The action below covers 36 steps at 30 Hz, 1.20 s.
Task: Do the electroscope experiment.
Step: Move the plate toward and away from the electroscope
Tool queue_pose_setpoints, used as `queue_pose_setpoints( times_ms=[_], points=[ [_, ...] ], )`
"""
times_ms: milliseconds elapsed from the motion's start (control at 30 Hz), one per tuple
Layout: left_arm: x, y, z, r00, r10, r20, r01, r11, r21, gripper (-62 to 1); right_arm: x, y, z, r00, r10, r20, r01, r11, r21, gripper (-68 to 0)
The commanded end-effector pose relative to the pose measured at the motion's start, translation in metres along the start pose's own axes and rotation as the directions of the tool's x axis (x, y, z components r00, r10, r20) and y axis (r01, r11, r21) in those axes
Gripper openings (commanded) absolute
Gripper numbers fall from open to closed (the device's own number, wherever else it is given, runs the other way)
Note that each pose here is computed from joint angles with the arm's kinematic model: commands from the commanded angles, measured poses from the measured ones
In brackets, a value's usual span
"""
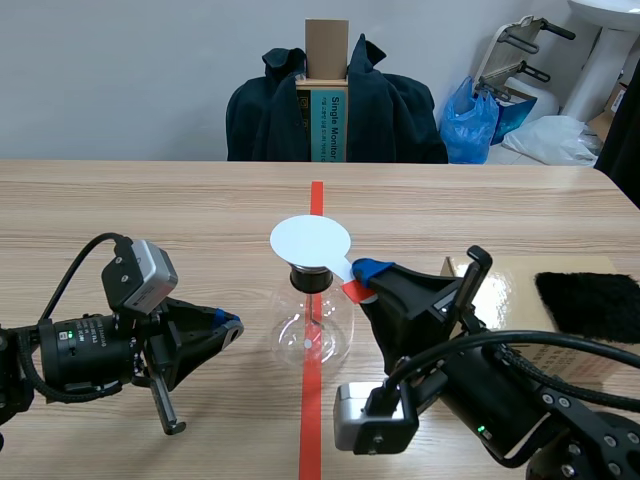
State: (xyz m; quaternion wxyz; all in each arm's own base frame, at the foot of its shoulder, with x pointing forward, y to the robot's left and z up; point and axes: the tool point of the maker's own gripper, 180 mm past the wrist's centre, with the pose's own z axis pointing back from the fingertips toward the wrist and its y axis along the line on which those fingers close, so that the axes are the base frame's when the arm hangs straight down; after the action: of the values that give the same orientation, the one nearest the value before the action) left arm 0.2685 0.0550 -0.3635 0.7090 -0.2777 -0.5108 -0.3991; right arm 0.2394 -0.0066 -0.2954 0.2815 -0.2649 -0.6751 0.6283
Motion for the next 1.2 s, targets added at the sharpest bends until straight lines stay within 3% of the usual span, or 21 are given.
queue_pose_setpoints(
  times_ms=[0, 500, 733, 933, 1167],
  points=[
    [0.013, 0.000, -0.003, 0.999, -0.004, 0.044, 0.004, 1.000, -0.002, -59.4, -0.004, -0.011, -0.004, 1.000, 0.022, 0.001, -0.022, 0.999, -0.036, -66.7],
    [0.013, 0.000, -0.003, 0.999, -0.004, 0.044, 0.004, 1.000, -0.002, -59.4, -0.002, -0.011, -0.004, 1.000, 0.022, 0.009, -0.022, 0.999, -0.036, -66.7],
    [0.013, 0.000, -0.003, 0.999, -0.004, 0.044, 0.004, 1.000, -0.002, -59.4, -0.021, -0.011, -0.003, 0.996, 0.019, -0.092, -0.022, 0.999, -0.036, -66.7],
    [0.013, 0.000, -0.003, 0.999, -0.004, 0.044, 0.004, 1.000, -0.002, -59.4, -0.048, -0.011, 0.002, 0.970, 0.013, -0.243, -0.022, 0.999, -0.036, -66.7],
    [0.011, -0.002, -0.003, 0.999, -0.020, 0.032, 0.020, 1.000, -0.009, -59.4, -0.075, -0.012, 0.011, 0.920, 0.006, -0.392, -0.022, 0.999, -0.036, -66.7]
  ],
)
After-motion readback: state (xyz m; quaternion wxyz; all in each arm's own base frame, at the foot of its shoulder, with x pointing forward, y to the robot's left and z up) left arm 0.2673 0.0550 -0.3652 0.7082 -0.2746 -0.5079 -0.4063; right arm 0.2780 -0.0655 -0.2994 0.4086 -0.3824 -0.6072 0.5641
